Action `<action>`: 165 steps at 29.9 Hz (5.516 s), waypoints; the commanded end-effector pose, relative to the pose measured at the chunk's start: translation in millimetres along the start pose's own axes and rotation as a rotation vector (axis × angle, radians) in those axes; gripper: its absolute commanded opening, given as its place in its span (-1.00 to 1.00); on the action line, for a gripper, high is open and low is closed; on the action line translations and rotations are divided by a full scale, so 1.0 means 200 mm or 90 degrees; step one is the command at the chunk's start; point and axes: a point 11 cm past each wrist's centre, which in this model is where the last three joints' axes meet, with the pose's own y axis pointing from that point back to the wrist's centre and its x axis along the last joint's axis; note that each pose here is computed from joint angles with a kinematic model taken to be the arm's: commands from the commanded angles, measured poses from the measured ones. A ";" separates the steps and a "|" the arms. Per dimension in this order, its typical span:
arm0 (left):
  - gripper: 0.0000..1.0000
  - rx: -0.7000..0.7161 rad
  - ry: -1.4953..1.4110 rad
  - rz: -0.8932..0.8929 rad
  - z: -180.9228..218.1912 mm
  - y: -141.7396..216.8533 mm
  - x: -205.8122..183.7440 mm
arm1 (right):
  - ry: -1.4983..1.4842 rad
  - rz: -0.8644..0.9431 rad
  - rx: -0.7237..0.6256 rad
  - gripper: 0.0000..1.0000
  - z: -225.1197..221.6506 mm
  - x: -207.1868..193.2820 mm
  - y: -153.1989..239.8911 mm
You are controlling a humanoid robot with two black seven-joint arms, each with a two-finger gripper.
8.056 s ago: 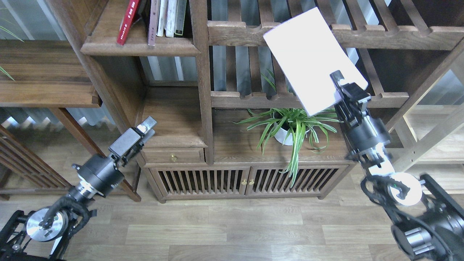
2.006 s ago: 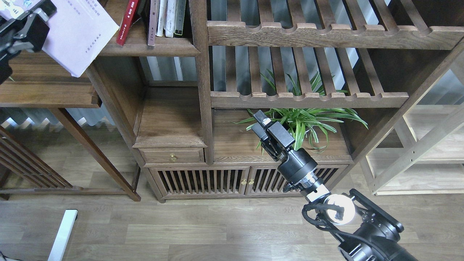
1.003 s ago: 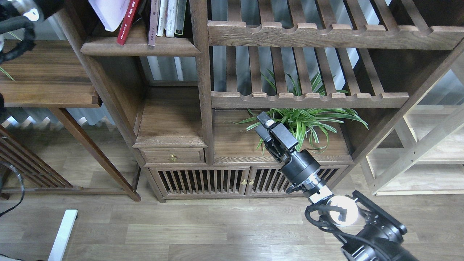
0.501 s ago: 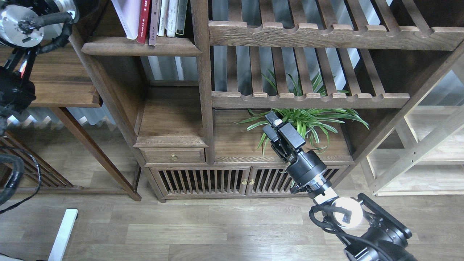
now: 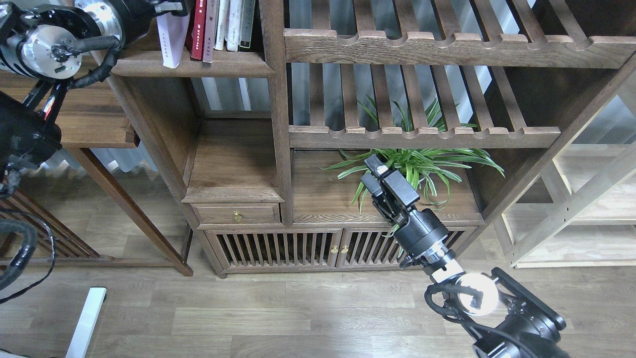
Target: Organize books on shelf
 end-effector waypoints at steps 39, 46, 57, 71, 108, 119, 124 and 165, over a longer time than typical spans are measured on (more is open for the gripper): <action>0.06 -0.256 0.270 -0.066 -0.10 0.01 -0.03 | -0.026 -0.016 0.013 0.98 0.05 -0.02 -0.03; 0.20 -0.257 0.264 -0.066 -0.13 0.04 0.01 | -0.027 -0.016 0.011 0.98 0.05 -0.03 -0.03; 0.34 -0.259 0.283 -0.066 -0.19 0.02 -0.01 | -0.027 -0.016 0.010 0.98 0.06 -0.03 -0.03; 0.66 -0.352 0.353 -0.048 -0.17 0.00 -0.03 | -0.027 -0.016 0.009 0.98 0.06 -0.02 -0.03; 0.78 -0.405 0.436 -0.163 0.04 -0.04 -0.37 | -0.028 -0.020 0.009 0.98 0.06 -0.04 -0.03; 0.72 -0.448 0.474 -0.252 0.01 0.12 -0.41 | -0.024 -0.033 0.007 0.98 0.05 -0.07 -0.06; 0.73 -0.461 0.490 -0.269 -0.03 0.19 -0.41 | -0.025 -0.034 0.007 0.98 0.05 -0.07 -0.06; 0.81 -0.292 0.714 -0.265 -1.10 0.41 -0.53 | -0.068 -0.075 -0.037 0.98 0.33 -0.15 -0.14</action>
